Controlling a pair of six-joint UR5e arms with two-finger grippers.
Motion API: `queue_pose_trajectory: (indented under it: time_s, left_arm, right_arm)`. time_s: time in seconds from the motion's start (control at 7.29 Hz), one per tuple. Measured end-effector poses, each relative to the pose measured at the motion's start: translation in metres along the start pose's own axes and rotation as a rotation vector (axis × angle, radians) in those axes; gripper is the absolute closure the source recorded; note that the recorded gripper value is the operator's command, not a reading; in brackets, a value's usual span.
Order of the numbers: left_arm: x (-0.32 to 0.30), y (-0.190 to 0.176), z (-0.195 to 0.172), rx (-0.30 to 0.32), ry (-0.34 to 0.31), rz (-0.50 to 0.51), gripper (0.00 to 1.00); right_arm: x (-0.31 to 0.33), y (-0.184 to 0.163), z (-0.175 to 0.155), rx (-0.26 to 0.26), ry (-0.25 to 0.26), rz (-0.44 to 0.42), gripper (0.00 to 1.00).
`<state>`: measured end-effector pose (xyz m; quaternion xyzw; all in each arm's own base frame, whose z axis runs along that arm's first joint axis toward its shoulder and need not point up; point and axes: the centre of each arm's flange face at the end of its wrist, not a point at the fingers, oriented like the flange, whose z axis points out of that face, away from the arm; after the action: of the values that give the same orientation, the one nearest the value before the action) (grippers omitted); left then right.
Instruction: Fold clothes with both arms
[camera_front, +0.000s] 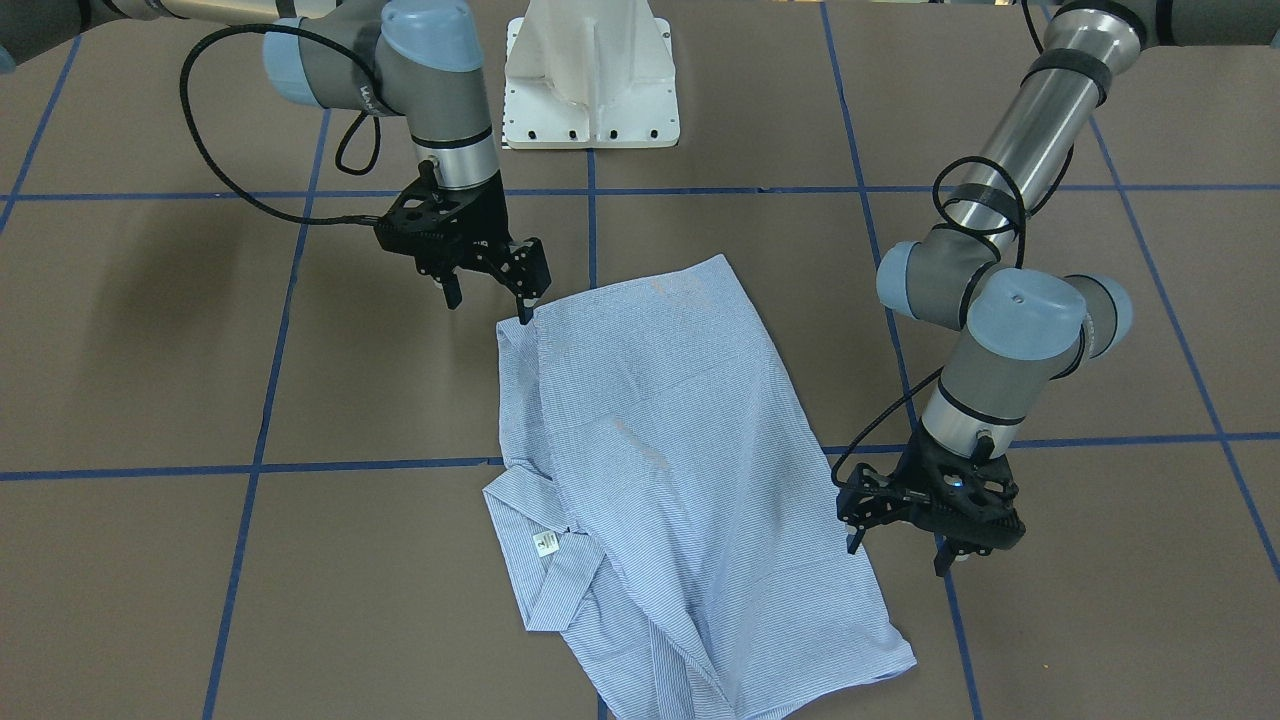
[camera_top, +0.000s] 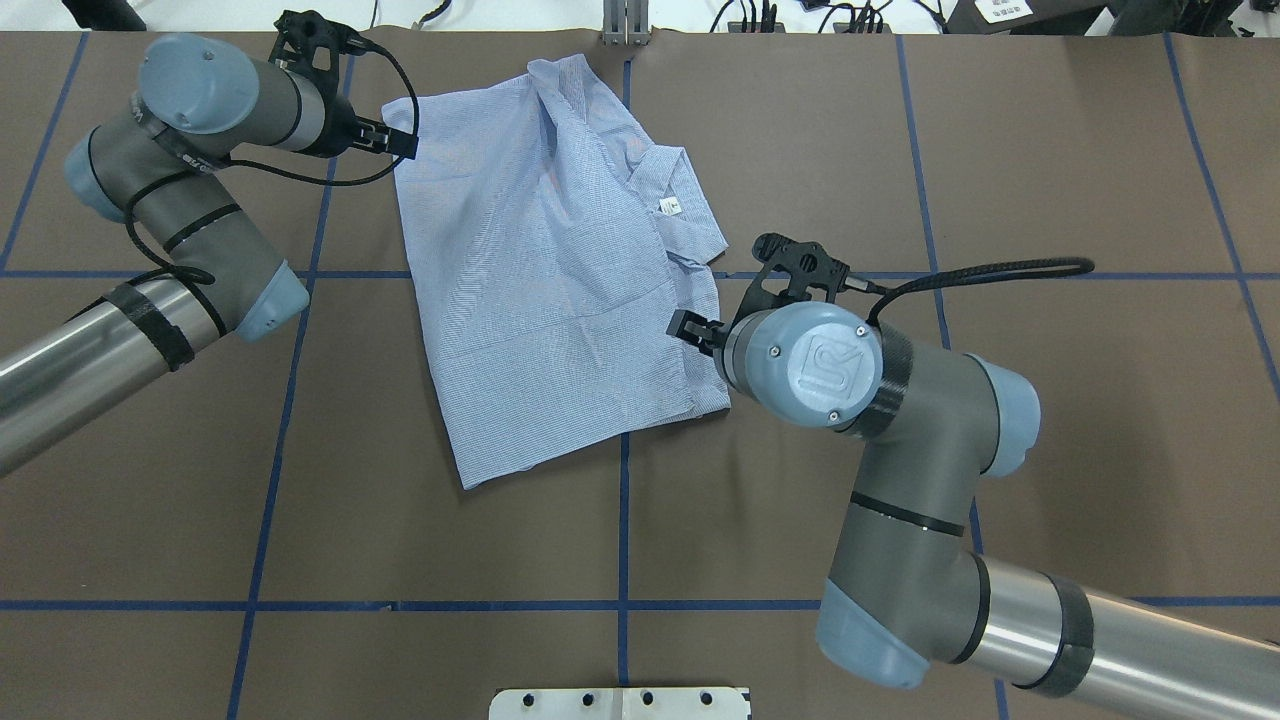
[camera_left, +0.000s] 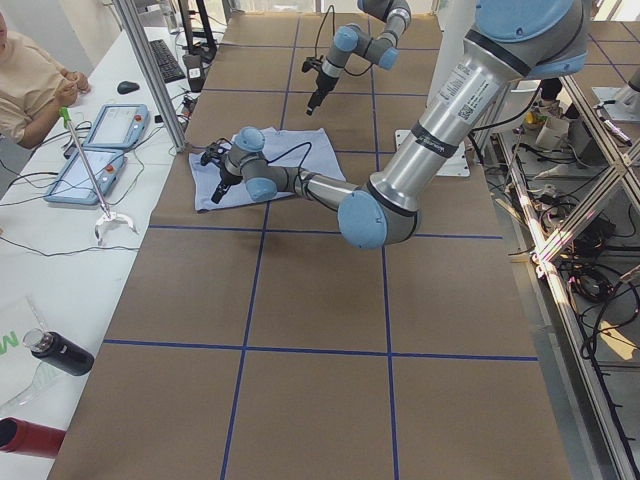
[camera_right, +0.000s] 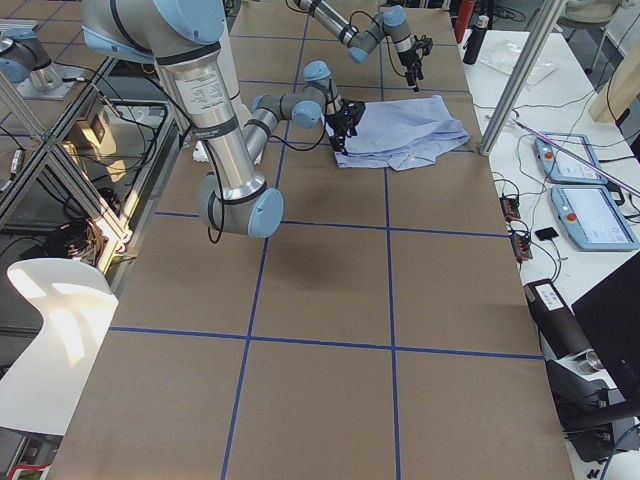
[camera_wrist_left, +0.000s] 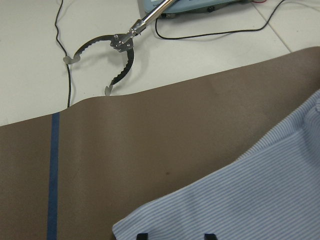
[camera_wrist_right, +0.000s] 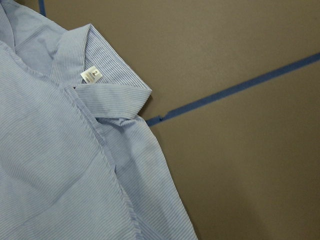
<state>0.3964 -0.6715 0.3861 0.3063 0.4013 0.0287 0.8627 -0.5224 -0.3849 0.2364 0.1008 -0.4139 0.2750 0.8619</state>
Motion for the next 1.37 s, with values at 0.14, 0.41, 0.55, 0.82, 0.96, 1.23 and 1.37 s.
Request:
queue_pose_trajectory:
  time_s: [0.14, 0.41, 0.55, 0.82, 0.96, 1.23, 1.37]
  left_arm:
    - [-0.001, 0.003, -0.002, 0.000, 0.004, -0.002, 0.00]
    - [-0.001, 0.007, -0.003, -0.001, 0.006, -0.003, 0.00]
    - [-0.002, 0.010, -0.002, -0.004, 0.004, -0.004, 0.00]
    - [-0.011, 0.022, -0.005, -0.010, 0.000, -0.005, 0.00]
    - [-0.014, 0.026, -0.007, -0.011, 0.000, -0.005, 0.00]
    - [-0.015, 0.029, -0.008, -0.012, 0.001, -0.005, 0.00]
    - [-0.015, 0.029, -0.008, -0.012, 0.001, -0.005, 0.00]
  right_arm:
    - [0.001, 0.024, 0.004, 0.006, 0.005, 0.042, 0.03]
    - [0.000, 0.052, 0.017, 0.052, 0.011, 0.050, 0.03]
    - [-0.004, 0.058, 0.027, 0.073, 0.020, 0.045, 0.03]
    - [-0.017, 0.064, 0.044, 0.102, 0.036, 0.033, 0.18]
    - [-0.017, 0.065, 0.052, 0.113, 0.049, 0.025, 0.23]
    - [-0.017, 0.067, 0.062, 0.125, 0.066, 0.019, 0.28]
    - [-0.017, 0.068, 0.065, 0.127, 0.073, 0.017, 0.39]
